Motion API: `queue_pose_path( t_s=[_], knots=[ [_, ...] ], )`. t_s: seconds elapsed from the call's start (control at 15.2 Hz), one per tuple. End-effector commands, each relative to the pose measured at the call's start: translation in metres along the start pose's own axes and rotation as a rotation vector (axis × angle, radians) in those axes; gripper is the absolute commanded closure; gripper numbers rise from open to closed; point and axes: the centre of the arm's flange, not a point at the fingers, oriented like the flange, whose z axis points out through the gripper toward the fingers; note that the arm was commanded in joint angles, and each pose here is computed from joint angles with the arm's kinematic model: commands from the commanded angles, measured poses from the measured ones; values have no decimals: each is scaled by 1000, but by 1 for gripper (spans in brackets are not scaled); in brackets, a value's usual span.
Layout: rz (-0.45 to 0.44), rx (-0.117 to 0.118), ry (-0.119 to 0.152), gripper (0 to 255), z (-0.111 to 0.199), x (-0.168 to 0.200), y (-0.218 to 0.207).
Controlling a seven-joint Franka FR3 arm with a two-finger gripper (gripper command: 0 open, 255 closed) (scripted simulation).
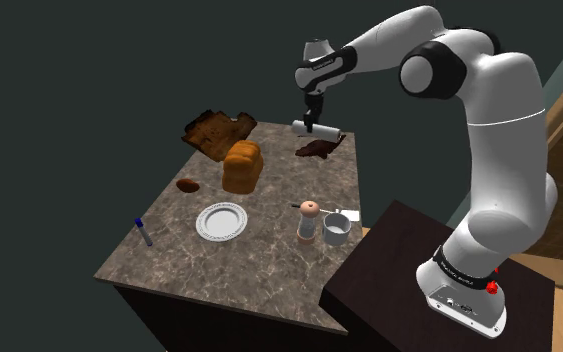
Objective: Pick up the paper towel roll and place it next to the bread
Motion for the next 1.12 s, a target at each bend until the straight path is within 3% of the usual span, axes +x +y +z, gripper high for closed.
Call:
queue_pose_path(
  t_s=[0.0,1.06],
  knots=[
    [1,0,0,255,0,16,-14],
    [1,0,0,255,84,20,-21]
  ],
)
